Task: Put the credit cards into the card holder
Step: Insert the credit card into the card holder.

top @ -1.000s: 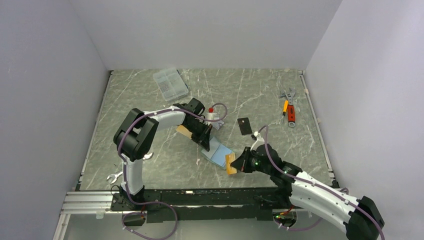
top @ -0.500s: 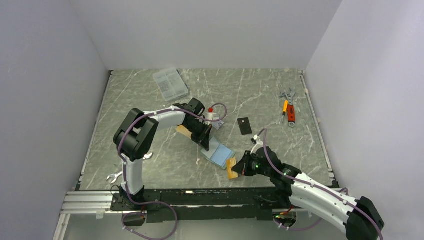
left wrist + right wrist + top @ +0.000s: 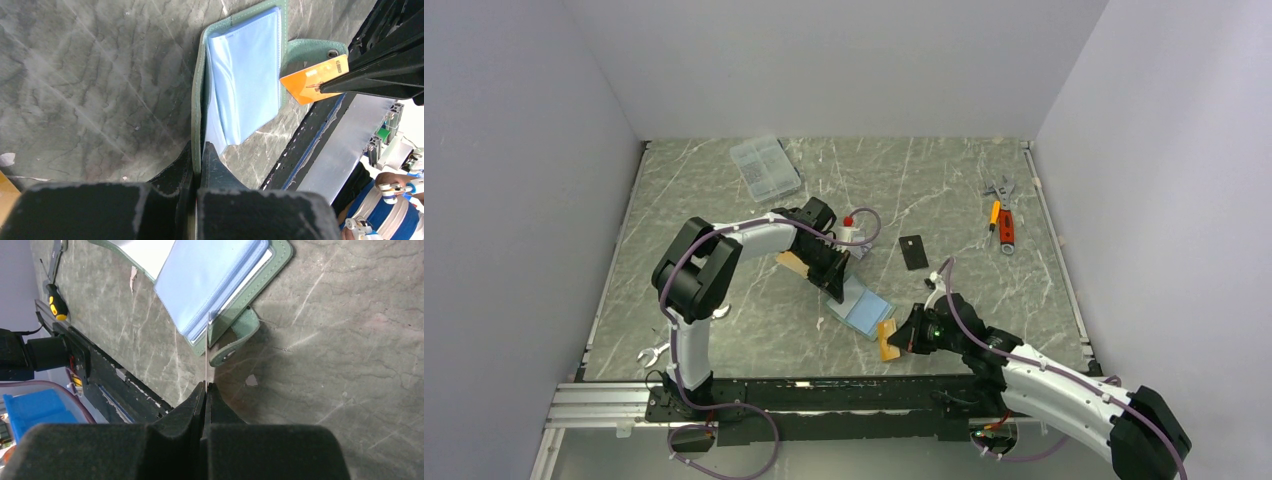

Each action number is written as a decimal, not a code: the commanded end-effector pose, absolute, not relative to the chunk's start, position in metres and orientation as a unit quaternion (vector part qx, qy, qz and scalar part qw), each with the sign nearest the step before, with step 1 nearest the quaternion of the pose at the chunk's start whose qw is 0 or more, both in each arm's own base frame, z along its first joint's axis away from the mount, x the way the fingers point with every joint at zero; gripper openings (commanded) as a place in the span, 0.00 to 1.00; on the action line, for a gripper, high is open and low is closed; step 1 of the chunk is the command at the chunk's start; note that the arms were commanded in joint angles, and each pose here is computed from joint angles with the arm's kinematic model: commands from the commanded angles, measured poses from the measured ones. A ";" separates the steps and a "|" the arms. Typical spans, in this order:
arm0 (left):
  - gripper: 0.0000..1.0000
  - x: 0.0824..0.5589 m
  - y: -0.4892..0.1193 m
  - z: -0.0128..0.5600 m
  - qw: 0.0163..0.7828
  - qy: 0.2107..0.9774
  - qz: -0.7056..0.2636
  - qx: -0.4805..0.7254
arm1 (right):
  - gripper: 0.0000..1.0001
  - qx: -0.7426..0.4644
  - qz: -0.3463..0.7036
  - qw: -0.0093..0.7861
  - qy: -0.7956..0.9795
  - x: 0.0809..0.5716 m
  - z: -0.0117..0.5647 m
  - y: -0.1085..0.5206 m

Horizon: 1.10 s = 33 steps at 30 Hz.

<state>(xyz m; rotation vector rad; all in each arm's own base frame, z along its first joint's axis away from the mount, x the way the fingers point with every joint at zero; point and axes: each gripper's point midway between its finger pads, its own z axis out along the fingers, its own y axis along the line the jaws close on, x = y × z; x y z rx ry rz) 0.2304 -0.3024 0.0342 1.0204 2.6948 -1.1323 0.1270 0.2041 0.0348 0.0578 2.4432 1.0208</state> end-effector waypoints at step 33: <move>0.00 0.237 -0.309 0.054 0.060 0.852 -0.372 0.364 | 0.00 0.019 0.408 0.250 0.878 0.131 0.042 0.215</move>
